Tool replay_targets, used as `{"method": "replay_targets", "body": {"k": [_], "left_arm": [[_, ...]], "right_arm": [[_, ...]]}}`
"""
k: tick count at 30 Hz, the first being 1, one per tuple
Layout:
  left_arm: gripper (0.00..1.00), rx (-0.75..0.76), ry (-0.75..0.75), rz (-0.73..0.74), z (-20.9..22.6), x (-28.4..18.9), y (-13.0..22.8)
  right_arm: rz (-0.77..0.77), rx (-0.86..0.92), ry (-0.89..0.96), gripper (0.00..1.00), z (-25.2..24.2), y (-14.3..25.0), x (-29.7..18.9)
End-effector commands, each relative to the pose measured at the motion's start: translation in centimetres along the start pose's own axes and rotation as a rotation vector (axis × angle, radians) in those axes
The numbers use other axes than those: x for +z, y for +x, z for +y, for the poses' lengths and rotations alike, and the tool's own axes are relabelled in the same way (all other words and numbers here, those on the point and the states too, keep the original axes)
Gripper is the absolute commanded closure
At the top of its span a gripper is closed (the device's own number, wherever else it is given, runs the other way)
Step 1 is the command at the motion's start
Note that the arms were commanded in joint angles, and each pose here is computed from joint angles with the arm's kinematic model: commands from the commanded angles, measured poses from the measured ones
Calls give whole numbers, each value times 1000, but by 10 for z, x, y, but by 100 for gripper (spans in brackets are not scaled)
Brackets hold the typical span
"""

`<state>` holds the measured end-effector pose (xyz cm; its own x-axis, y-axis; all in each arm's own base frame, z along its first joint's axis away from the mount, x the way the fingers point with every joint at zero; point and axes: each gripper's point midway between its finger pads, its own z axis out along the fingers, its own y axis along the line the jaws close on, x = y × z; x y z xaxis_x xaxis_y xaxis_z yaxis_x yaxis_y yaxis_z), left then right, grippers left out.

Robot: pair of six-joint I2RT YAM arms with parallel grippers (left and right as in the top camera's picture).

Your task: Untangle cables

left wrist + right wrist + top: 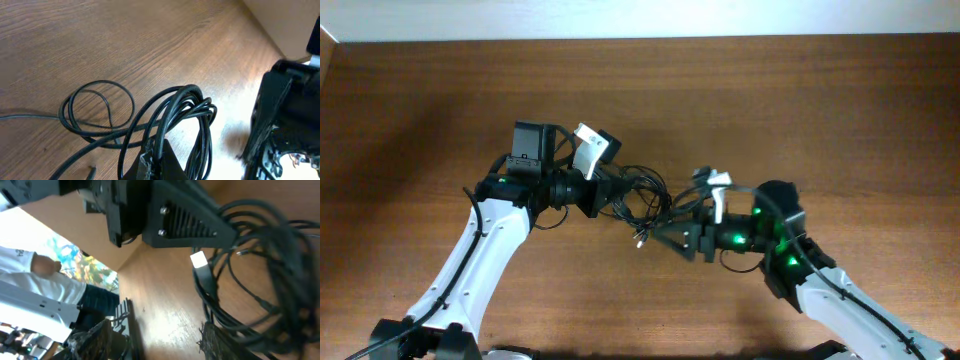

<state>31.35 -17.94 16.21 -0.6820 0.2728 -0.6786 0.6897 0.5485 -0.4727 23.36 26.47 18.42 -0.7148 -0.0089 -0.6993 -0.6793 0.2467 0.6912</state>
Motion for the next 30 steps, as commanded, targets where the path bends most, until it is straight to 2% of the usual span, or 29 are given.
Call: {"method": "replay_targets", "body": {"k": [1,3,6,9,12,13,15,17,19,24,25,29,30], "left_arm": [[100,1,65,0,-10,1,1],[100,0,106,-10,-17,0,-1],[100,24,309,-82,-51,-7,-15],[100,25,472,-125,-77,-19,-21],[100,24,527,-138,-85,-24,-23],[100,27,538,-143,-86,-25,-24],[100,57,522,-147,-84,-23,-23],[100,56,453,-129,-74,-18,-21],[100,57,381,-109,-63,-12,-18],[100,34,171,-50,-28,-2,-10],[100,-4,148,-42,-24,-1,-9],[100,1,101,-34,-16,0,-8],[100,-22,-31,-4,7,1,-3]], "right_arm": [[-55,-17,152,43,-16,-10,9],[-70,-21,213,42,-24,-10,11],[-113,21,375,43,-53,-11,6],[-159,150,497,45,-78,-8,-3],[-194,249,507,45,-81,-9,-5],[-200,333,479,45,-77,-7,-3],[-137,331,349,45,-55,-4,8],[-85,192,207,44,-27,-6,16],[-48,188,132,44,-14,-3,19],[-9,228,51,44,2,2,20],[-21,272,65,44,-1,0,20],[-100,399,122,40,-13,-12,18],[-71,389,68,40,-2,-10,20]]}}
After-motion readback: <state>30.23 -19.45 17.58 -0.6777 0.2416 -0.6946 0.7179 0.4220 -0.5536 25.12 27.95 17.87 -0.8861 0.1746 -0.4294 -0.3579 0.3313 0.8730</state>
